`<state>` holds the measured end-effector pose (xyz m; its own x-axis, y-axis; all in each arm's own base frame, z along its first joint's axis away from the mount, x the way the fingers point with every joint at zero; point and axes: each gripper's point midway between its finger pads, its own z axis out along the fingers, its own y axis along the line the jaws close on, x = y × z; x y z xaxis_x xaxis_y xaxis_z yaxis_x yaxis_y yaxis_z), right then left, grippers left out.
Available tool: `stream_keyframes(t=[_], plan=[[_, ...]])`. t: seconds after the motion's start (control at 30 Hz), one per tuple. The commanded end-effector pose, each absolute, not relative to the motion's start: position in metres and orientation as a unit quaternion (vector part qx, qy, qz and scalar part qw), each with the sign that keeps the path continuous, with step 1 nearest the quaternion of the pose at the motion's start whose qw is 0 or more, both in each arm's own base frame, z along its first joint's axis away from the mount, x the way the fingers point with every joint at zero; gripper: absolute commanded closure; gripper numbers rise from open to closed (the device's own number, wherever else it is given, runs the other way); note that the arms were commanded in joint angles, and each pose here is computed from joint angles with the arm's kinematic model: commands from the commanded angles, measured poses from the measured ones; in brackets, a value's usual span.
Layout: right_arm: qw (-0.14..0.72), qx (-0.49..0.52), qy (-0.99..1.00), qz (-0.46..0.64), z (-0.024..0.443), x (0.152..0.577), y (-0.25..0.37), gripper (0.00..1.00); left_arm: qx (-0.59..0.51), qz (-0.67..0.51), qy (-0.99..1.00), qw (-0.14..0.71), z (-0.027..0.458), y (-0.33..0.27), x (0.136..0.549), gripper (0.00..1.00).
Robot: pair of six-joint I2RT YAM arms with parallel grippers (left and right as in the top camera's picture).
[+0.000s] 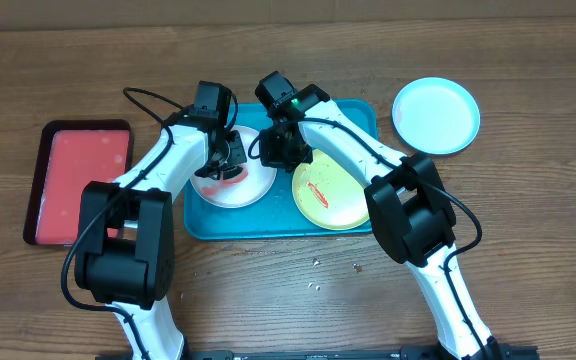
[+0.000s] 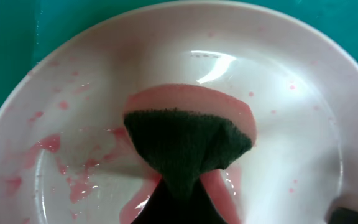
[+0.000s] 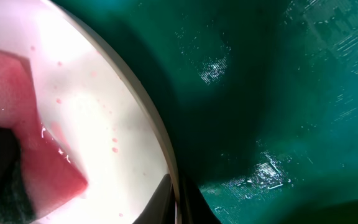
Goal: Clean dirty plates on tray and stack at the side
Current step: 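Scrub the white plate with the sponge in the left gripper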
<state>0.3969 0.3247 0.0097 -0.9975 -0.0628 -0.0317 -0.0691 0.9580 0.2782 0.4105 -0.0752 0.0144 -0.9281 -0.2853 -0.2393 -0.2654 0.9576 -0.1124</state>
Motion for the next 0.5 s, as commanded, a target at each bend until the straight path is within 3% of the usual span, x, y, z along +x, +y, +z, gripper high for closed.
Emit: stream_keyframes(t=[0.0,0.33,0.47], plan=[[-0.001,-0.029,0.994,0.107,-0.014,0.392,0.314,0.96,-0.145,-0.002,0.982,0.119,0.004,-0.046,0.402,0.96],[-0.006,-0.028,0.994,0.103,-0.014,0.389,0.312,0.96,-0.195,0.029,0.977,0.081,0.004,0.025,0.387,0.96],[-0.001,-0.028,0.994,0.106,-0.014,0.392,0.314,0.96,-0.200,0.025,0.975,0.098,0.037,0.027,0.396,0.96]])
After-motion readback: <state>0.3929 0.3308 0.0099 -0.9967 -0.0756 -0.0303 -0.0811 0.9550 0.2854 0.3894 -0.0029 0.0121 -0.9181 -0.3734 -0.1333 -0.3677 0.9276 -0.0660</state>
